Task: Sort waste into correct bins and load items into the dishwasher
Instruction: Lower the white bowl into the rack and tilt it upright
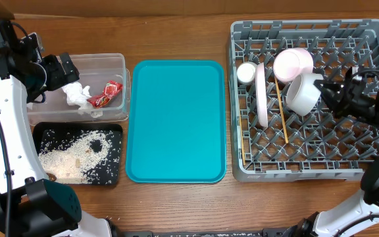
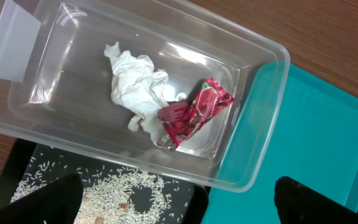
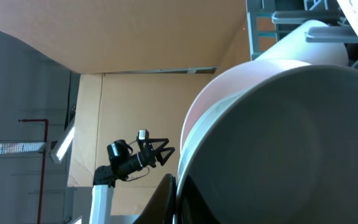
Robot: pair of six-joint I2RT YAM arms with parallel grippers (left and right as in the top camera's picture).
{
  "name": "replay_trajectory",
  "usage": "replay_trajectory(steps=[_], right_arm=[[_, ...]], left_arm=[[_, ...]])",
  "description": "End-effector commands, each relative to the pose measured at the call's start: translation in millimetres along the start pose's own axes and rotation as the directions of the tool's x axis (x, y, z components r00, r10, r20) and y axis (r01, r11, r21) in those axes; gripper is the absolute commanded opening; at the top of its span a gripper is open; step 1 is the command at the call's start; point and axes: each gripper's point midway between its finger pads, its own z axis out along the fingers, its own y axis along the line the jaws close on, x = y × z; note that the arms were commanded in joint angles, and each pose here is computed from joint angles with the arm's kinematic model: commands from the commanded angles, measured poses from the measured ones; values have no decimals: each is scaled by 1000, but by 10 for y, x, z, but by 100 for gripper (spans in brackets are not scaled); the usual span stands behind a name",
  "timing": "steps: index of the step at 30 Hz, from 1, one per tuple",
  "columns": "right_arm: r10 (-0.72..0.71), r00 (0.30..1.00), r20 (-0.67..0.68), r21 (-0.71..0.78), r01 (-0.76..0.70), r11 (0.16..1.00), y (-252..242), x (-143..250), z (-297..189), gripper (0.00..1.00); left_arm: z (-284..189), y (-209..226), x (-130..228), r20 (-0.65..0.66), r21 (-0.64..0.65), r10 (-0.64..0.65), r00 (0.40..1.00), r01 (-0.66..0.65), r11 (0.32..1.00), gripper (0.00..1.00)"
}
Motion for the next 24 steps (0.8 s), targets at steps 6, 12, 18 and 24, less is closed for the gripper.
replay_trajectory(steps=[6, 12, 18, 24], right_arm=[[-22, 998, -58, -38, 20, 999, 137, 62, 216, 4], [-33, 995, -93, -41, 29, 999, 139, 124, 330, 4], [-61, 994, -87, -42, 58, 997, 124, 121, 314, 4], [-86, 992, -97, -5, 86, 996, 46, 141, 313, 4]], left_arm=[[-126, -50, -74, 40, 14, 1, 999, -1, 1000, 100], [-126, -50, -74, 40, 14, 1, 999, -2, 1000, 100], [-126, -50, -74, 40, 14, 1, 999, -2, 1000, 100], [-126, -50, -74, 40, 14, 1, 999, -1, 1000, 100]])
